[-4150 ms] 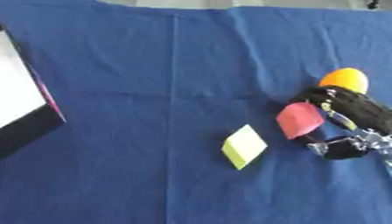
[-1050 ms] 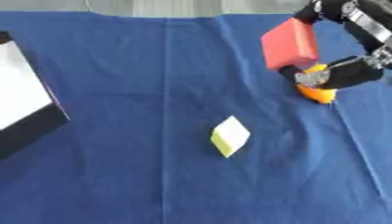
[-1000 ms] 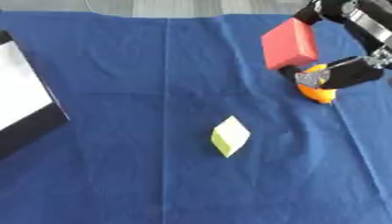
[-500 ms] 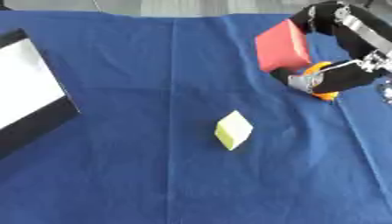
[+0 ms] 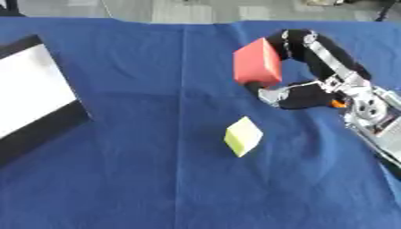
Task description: Pick up the objects with one hand, pass them to the other hand, and then place them into the box on the other side of the table.
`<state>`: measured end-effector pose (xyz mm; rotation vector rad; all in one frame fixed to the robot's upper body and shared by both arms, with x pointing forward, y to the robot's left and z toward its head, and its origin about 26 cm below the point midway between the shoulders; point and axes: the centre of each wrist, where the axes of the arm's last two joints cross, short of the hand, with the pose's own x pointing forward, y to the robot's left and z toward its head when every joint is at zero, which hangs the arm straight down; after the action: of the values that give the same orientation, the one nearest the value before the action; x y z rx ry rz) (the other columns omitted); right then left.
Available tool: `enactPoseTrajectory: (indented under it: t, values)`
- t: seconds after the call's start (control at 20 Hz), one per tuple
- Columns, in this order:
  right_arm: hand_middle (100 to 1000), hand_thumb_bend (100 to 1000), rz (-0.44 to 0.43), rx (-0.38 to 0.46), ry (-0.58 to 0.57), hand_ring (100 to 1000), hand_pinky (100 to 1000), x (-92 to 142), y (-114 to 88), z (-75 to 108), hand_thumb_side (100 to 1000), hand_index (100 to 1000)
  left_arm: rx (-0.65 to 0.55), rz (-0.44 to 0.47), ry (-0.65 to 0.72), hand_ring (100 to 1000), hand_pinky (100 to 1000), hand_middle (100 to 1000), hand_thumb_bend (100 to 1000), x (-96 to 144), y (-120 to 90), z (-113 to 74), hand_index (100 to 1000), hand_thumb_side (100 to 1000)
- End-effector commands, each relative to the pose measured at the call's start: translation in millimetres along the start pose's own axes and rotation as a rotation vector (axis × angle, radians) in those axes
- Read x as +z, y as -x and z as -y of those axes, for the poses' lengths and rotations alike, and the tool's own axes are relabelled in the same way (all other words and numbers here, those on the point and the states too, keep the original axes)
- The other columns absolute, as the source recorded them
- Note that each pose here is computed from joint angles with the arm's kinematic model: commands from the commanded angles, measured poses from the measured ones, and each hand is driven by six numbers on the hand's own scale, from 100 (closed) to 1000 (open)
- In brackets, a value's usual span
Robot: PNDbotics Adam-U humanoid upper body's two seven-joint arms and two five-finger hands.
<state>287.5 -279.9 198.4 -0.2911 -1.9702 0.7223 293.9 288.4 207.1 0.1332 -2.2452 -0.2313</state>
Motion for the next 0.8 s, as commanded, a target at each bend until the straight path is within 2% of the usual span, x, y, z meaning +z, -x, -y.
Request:
enactPoseTrajectory:
  t: [0.05, 0.5, 0.65, 0.8]
  values:
    - [485, 336, -0.008, -0.023, 0.046, 578, 680, -3, -5, -0.7, 100, 663, -0.045, 0.075, 0.008, 669, 739, 683, 100, -14, -17, -11.6, 777, 582]
    - [486, 326, -0.018, -0.111, 0.089, 575, 672, -8, -10, -14.2, 100, 666, -0.082, 0.276, 0.172, 688, 756, 696, 100, -55, -59, -12.1, 784, 566]
    - [486, 322, -0.007, -0.113, 0.085, 576, 673, -9, -11, -20.6, 100, 665, -0.108, 0.301, 0.269, 688, 756, 695, 100, -66, -73, -8.4, 786, 575]
    - [486, 318, 0.029, -0.099, 0.077, 576, 676, -10, -12, -26.5, 100, 664, -0.169, 0.289, 0.370, 693, 758, 700, 100, -75, -85, -3.2, 798, 531]
